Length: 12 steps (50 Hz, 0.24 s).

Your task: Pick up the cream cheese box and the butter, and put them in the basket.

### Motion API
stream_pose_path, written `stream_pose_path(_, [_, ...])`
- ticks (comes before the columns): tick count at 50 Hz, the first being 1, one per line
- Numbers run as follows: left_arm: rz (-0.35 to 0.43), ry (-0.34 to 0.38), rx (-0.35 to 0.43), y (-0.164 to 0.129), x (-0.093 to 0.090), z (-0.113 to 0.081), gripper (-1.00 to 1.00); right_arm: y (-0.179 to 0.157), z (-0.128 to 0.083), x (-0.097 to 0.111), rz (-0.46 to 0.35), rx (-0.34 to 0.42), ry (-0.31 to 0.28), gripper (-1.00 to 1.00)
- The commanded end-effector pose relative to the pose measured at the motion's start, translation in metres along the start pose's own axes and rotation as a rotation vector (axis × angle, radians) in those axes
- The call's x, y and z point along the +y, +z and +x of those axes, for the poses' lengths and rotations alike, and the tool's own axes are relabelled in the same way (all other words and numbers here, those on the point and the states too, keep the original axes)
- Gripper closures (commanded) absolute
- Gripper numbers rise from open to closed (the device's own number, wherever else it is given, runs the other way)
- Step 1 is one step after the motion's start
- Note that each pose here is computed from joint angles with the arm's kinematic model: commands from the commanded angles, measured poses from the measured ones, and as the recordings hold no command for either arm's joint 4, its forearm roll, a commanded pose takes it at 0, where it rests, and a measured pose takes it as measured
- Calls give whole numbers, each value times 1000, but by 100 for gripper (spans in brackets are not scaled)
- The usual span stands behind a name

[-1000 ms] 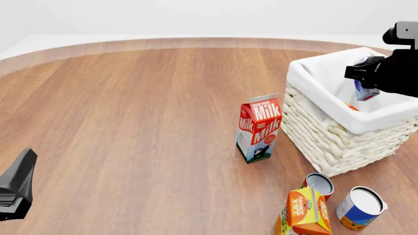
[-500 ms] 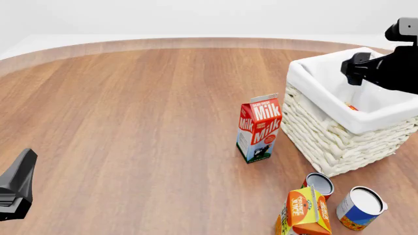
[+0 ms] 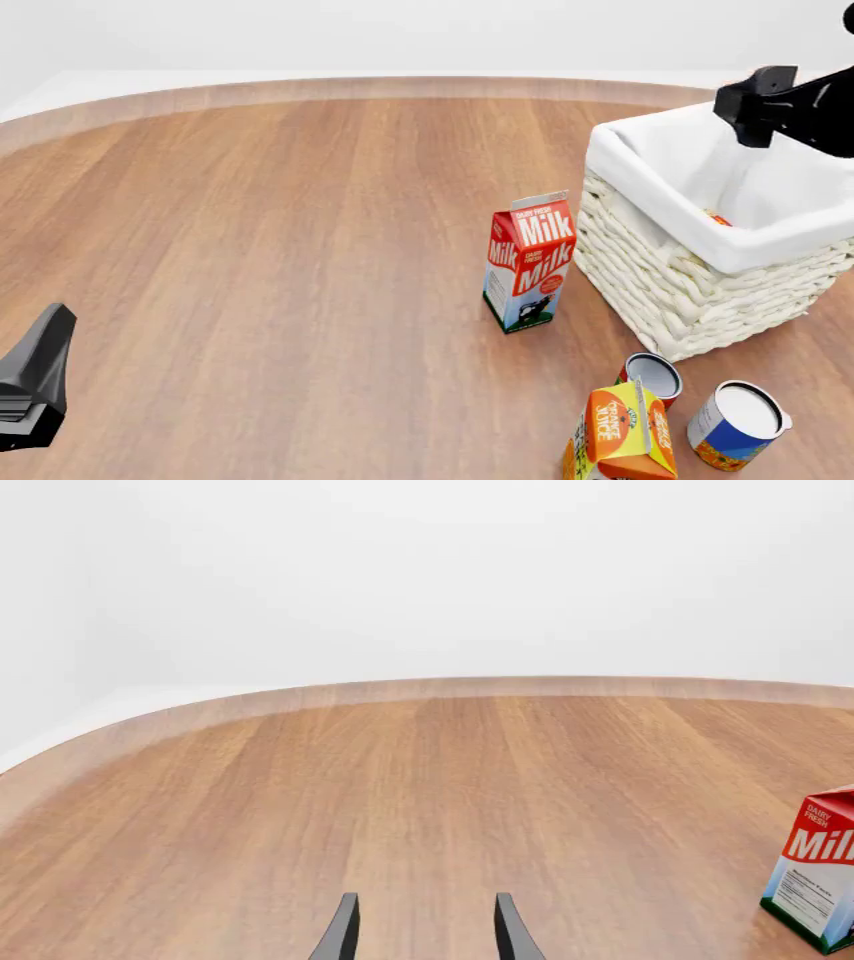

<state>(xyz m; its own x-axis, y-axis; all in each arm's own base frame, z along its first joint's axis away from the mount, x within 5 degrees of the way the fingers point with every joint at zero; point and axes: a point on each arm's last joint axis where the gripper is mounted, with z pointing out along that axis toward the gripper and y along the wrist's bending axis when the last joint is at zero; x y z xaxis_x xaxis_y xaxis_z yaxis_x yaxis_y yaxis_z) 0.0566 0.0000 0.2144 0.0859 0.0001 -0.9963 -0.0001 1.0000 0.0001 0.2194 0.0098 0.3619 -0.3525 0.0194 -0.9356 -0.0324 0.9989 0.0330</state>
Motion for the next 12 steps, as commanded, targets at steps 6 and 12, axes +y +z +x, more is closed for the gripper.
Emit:
stream_pose_path(6, [0, 0, 0, 0, 0, 0, -100, -98, -37, 17, -112, -157, -44, -100])
stream_pose_path(12, [0, 0, 0, 0, 0, 0, -100, -176, -63, 18, -202, -324, -96, -100])
